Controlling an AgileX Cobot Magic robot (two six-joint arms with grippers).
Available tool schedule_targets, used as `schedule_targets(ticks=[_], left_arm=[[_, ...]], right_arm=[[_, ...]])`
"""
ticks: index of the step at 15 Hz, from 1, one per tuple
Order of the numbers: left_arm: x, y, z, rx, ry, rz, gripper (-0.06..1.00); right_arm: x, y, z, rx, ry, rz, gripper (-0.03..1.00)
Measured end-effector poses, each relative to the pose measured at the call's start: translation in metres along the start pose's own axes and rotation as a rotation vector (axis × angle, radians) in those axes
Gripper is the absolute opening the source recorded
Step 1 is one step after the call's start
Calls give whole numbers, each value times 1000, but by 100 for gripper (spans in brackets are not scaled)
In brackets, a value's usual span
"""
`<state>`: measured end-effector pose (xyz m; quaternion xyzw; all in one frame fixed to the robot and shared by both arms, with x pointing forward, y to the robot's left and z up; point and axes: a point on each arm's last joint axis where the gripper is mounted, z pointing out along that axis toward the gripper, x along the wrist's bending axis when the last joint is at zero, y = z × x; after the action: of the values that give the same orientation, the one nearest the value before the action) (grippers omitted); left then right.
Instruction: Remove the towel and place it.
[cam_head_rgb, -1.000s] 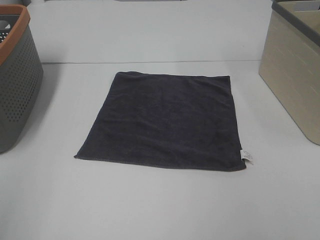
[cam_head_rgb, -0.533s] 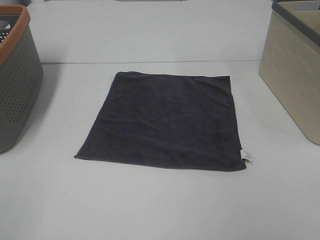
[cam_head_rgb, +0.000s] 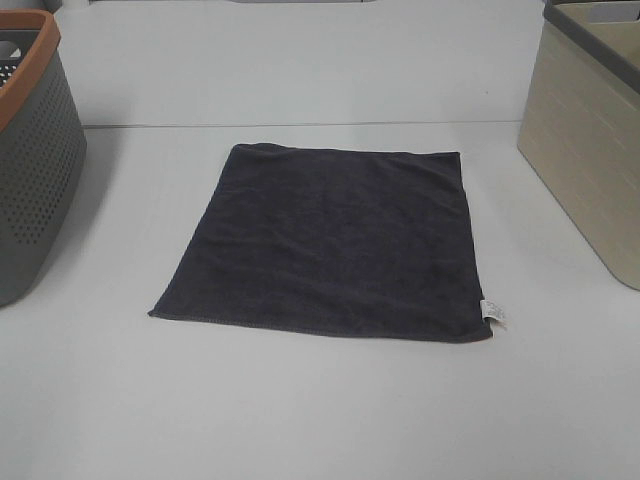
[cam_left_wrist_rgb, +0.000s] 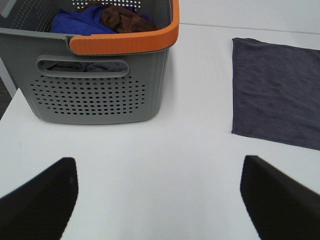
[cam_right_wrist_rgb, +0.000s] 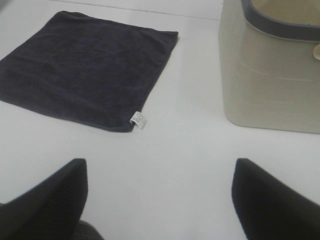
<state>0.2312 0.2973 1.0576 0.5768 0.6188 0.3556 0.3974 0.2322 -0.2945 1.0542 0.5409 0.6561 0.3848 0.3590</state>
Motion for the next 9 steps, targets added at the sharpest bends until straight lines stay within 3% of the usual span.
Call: schedule_targets(ticks=[9], left_arm=[[0,-1,2,4,3,30,82]], right_arm=[[-1,-1,1,3,-8,6,76]])
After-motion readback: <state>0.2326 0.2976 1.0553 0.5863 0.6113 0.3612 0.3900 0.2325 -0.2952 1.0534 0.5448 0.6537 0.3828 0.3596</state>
